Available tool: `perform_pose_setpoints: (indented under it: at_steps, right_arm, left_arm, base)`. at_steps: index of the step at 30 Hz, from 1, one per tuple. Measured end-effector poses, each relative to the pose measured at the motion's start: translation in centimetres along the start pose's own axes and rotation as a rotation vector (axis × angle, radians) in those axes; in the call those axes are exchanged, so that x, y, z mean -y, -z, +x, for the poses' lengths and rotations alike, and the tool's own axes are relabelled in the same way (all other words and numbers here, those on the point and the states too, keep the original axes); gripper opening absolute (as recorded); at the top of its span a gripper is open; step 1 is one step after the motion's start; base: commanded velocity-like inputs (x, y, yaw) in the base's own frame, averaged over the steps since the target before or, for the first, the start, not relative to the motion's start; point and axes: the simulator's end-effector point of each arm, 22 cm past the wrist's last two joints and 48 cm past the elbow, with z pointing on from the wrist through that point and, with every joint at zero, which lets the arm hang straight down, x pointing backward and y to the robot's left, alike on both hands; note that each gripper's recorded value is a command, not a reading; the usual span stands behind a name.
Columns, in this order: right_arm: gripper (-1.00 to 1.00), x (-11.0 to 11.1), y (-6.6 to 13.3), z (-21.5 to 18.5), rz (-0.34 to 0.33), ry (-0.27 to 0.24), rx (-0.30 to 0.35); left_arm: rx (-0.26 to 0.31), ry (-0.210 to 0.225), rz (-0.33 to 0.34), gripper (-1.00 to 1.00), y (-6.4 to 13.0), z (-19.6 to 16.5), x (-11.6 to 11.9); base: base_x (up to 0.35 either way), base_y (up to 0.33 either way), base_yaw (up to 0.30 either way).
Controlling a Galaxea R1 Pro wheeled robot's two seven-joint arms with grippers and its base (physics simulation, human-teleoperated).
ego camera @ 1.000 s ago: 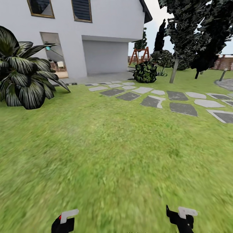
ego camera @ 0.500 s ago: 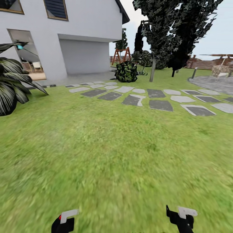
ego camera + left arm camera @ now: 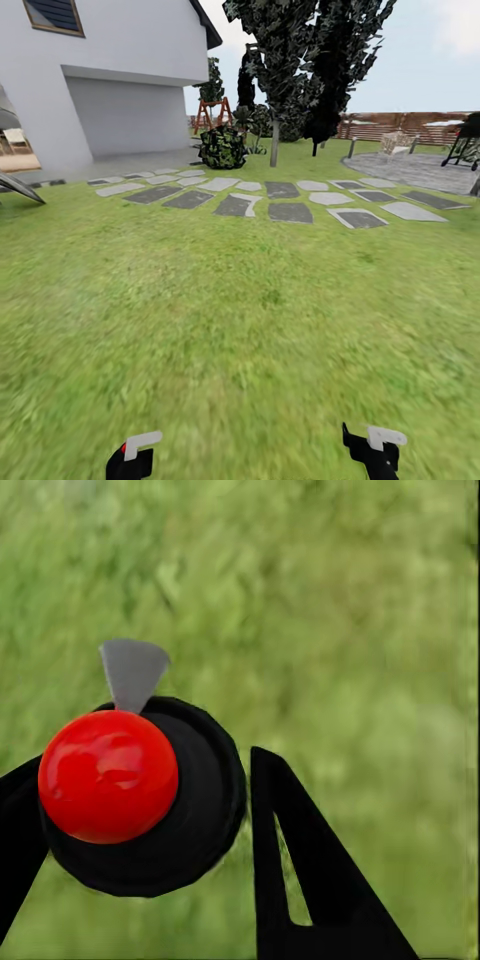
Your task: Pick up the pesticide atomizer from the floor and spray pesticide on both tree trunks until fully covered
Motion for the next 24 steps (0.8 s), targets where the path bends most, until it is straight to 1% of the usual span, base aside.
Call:
perform_pose_setpoints:
  at_steps: [24]
  right_arm:
    - [1.00,0.00,0.00,0.00,0.000,0.000,0.000]
  left_arm:
    - [0.000,0.000,0.000,-1.00,0.00,0.00,0.00]
  base:
    - [0.000,-0.276,-0.300]
